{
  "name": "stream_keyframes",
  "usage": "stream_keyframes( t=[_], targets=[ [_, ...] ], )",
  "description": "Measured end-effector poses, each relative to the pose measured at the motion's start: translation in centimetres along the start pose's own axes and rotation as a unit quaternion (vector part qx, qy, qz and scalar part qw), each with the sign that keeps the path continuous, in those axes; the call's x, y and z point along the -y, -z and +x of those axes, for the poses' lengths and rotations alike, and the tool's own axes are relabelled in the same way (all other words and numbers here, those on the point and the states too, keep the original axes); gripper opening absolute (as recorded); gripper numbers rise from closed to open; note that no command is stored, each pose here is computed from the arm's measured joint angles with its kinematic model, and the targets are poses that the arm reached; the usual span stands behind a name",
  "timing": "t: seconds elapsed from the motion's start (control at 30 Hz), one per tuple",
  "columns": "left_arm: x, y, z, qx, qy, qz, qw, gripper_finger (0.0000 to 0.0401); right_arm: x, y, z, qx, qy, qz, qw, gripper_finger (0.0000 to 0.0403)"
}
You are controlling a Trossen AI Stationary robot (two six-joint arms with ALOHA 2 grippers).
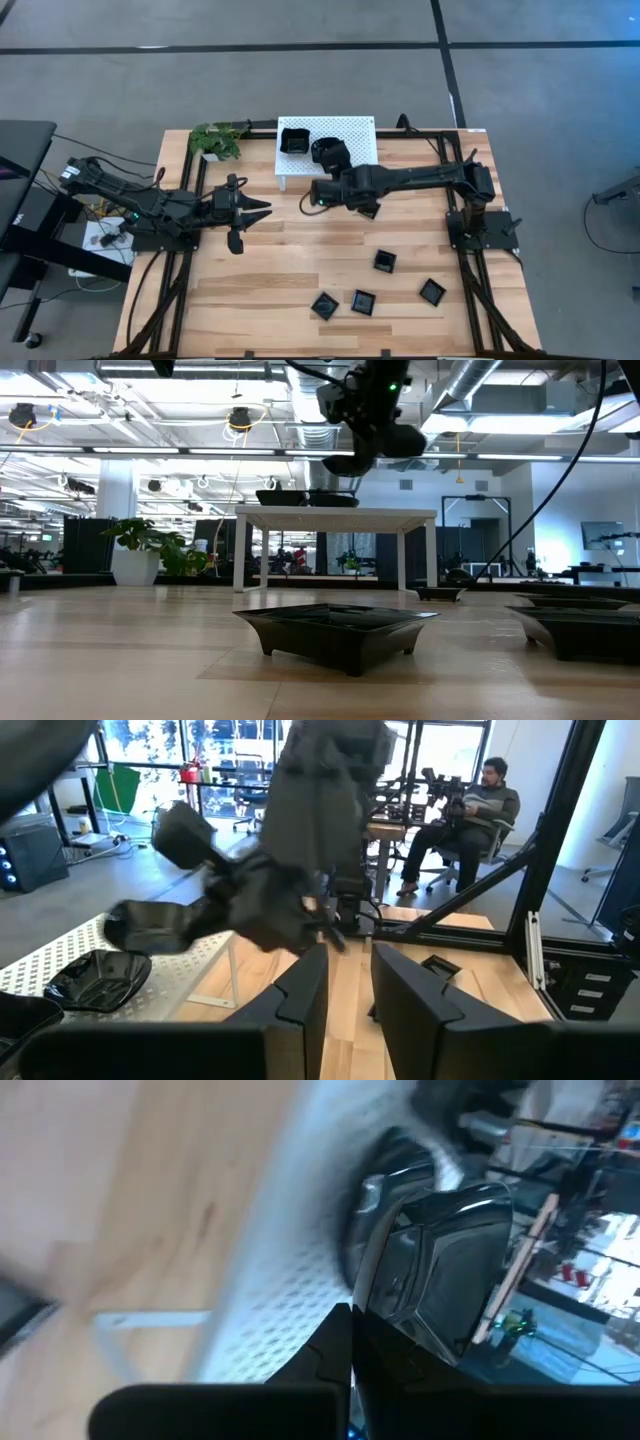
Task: Pick & Place Mini shaped plates
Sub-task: Stack the black leaf-shaped plate on top of the black leaf-shaped plates on the shelf
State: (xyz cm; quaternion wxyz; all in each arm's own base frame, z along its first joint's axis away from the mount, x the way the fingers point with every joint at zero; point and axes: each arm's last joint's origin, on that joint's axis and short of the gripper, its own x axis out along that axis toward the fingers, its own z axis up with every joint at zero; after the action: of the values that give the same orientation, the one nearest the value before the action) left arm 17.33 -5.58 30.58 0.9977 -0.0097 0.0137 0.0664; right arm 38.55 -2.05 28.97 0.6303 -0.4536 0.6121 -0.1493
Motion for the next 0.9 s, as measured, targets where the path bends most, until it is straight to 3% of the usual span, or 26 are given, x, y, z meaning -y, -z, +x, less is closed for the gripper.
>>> stream_keyframes(
  t=[0.17, 0.37, 0.73, 0.9],
  targets=[
    [0.0, 0.0, 0.0, 0.001, 0.000, -0.001, 1.000, 0.0081, 1.6, 0.3, 1.6, 0.013, 0.007, -0.003, 1.000, 0.0001],
    [0.0, 0.0, 0.0, 0.002, 0.000, -0.001, 1.000, 0.0081, 2.3, 0.8, 3.0, 0.059, -0.061, 0.031, 0.996, 0.0001],
    [0.0, -0.1, 0.0, 0.005, 0.000, -0.003, 1.000, 0.0081, 3.8, 1.5, 4.5, 0.071, -0.055, 0.073, 0.993, 0.0001],
    [0.0, -0.2, 0.0, 0.008, 0.000, -0.004, 1.000, 0.0081, 3.9, 1.6, 5.0, 0.070, -0.068, 0.120, 0.988, 0.0001]
  ],
)
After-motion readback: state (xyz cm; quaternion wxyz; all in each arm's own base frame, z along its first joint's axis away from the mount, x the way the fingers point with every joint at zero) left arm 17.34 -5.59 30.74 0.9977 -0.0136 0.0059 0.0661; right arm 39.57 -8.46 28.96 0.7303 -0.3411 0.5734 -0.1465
